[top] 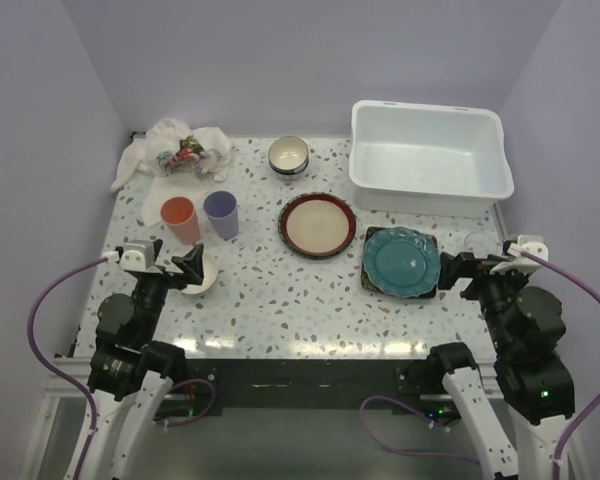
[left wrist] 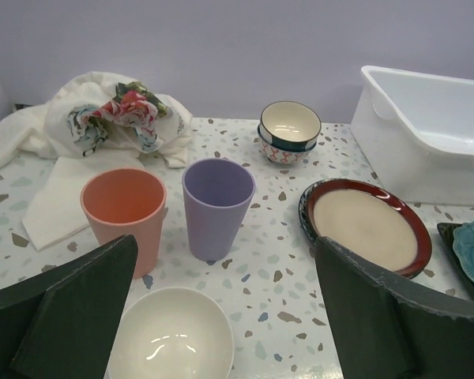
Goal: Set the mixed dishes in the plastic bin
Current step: Adjust the plate on the plate.
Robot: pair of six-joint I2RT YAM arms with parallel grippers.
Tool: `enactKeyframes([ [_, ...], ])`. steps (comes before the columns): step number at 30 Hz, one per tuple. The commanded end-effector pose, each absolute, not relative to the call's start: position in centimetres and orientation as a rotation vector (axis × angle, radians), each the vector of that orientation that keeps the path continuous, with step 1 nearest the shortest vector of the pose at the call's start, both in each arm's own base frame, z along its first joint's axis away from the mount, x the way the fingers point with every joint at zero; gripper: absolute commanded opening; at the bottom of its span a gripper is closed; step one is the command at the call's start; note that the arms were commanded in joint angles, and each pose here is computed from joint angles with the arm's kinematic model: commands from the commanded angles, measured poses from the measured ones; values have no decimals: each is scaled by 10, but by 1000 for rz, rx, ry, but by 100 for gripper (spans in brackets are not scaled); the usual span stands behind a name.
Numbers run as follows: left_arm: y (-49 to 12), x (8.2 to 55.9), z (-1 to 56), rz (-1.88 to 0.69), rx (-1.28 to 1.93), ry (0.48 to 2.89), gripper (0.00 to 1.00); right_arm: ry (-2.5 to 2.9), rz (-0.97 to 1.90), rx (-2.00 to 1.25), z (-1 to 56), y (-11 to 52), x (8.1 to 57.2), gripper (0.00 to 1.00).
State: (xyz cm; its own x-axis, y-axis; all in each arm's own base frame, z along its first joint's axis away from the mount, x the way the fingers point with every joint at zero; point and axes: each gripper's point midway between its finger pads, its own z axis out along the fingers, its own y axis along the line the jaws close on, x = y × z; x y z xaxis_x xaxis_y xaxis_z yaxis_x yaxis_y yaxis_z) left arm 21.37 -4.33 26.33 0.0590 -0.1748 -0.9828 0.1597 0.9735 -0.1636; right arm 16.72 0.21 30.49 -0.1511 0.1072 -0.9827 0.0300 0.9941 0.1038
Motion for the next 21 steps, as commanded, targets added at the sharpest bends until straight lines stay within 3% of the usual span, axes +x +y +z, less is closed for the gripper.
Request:
enactKeyframes([
  [1, -53, 213, 272, -344, -39, 1492, 100, 1777, 172, 122, 313, 17, 171, 99],
  [11, -56, 209, 270, -362, -32, 1469, 100, 2319, 235, 392, 210, 37, 185, 99],
  [21, -62, 202, 273, -395, -16, 1444, 100, 2372, 192, 769, 141, 32, 196, 99],
])
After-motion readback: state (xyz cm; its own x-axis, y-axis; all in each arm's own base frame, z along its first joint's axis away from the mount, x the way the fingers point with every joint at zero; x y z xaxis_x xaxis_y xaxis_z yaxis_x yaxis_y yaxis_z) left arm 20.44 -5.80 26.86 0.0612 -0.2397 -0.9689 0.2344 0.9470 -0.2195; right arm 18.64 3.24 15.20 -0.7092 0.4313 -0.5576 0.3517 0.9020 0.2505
